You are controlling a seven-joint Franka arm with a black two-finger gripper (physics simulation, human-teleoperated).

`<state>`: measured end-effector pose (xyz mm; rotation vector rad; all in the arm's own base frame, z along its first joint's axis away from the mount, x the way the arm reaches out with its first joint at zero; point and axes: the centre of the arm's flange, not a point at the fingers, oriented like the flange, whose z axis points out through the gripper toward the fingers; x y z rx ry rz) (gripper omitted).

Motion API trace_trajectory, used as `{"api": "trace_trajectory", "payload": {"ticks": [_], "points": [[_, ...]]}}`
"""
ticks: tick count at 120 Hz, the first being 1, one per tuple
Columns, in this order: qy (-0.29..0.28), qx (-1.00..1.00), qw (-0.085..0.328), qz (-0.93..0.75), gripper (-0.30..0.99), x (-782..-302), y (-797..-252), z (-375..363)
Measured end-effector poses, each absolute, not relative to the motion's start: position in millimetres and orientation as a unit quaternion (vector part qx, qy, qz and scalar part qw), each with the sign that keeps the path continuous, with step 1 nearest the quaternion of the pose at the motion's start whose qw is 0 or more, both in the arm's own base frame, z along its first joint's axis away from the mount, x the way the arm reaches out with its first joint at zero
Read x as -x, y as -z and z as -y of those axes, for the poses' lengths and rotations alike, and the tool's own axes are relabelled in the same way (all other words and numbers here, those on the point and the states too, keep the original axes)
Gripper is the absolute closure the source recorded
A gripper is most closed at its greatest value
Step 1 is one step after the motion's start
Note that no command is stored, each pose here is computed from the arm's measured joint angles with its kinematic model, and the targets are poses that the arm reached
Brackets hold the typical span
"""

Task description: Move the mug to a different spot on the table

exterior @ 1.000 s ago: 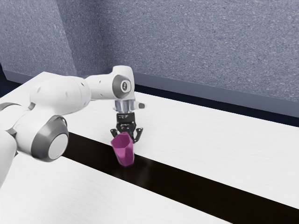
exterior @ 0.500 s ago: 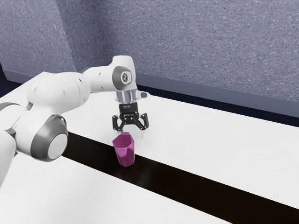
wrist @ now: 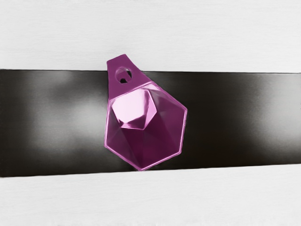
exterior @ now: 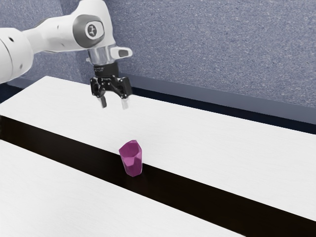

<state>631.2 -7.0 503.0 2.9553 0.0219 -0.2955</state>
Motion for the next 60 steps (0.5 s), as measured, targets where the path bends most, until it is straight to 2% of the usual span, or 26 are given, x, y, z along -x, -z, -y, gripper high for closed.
{"api": "trace_trajectory", "payload": {"ticks": [26,60], "points": [[0.051,-0.989,0.043,0.133,0.00,-592,-570,20],[0.040,-0.969,0.028,0.243,0.00,-587,-582,16]]}}
